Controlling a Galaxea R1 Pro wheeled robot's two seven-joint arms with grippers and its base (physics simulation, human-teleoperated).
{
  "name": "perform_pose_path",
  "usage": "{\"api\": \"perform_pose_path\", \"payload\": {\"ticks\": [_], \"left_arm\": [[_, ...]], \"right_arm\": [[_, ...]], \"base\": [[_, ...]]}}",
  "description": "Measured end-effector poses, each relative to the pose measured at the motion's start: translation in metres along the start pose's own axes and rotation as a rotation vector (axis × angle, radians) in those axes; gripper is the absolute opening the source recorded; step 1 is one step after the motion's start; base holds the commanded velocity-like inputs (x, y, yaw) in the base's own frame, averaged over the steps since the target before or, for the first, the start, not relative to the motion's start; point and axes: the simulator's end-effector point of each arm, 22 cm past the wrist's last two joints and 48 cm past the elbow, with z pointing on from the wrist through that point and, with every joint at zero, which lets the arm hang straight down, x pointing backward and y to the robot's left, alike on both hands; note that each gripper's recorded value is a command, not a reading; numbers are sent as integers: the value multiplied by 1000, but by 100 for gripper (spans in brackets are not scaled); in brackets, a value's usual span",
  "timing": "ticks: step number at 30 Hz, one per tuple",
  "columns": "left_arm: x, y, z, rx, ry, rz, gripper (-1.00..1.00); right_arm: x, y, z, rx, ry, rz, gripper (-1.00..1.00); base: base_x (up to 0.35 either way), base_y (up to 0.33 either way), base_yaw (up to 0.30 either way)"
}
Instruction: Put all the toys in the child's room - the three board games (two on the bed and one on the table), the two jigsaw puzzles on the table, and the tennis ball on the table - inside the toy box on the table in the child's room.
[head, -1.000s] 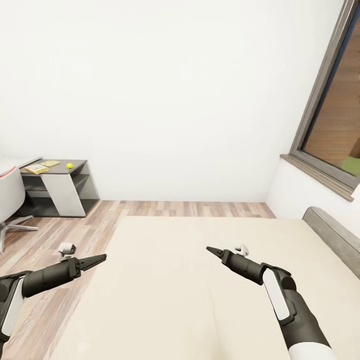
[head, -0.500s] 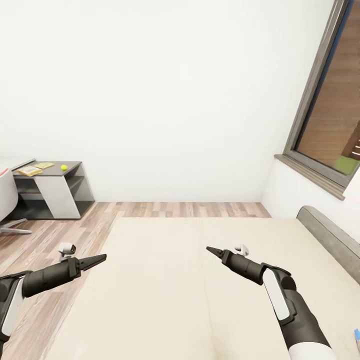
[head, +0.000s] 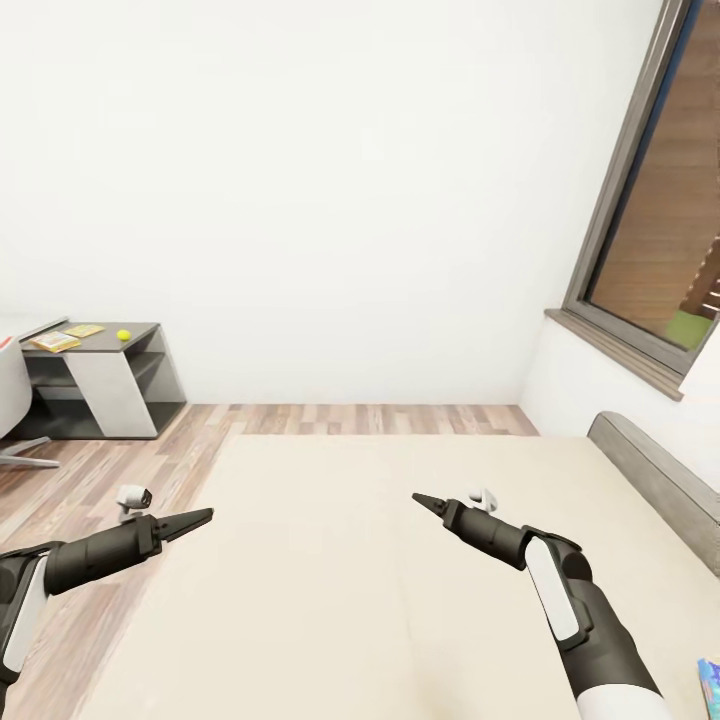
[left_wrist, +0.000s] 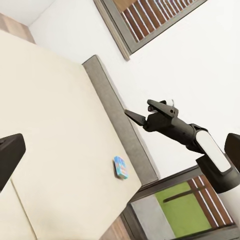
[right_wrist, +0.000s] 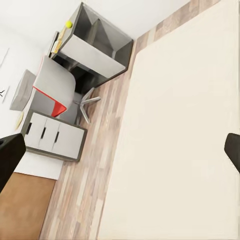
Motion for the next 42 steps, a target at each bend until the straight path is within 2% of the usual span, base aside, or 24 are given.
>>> {"api": "perform_pose_path", "payload": {"ticks": [42], "left_arm": [[0,-1,0,1,1,2,100]], "right_arm": [[-1,-1,-1,1,-1,-2,100]], "base": [[0,-214,0]]}}
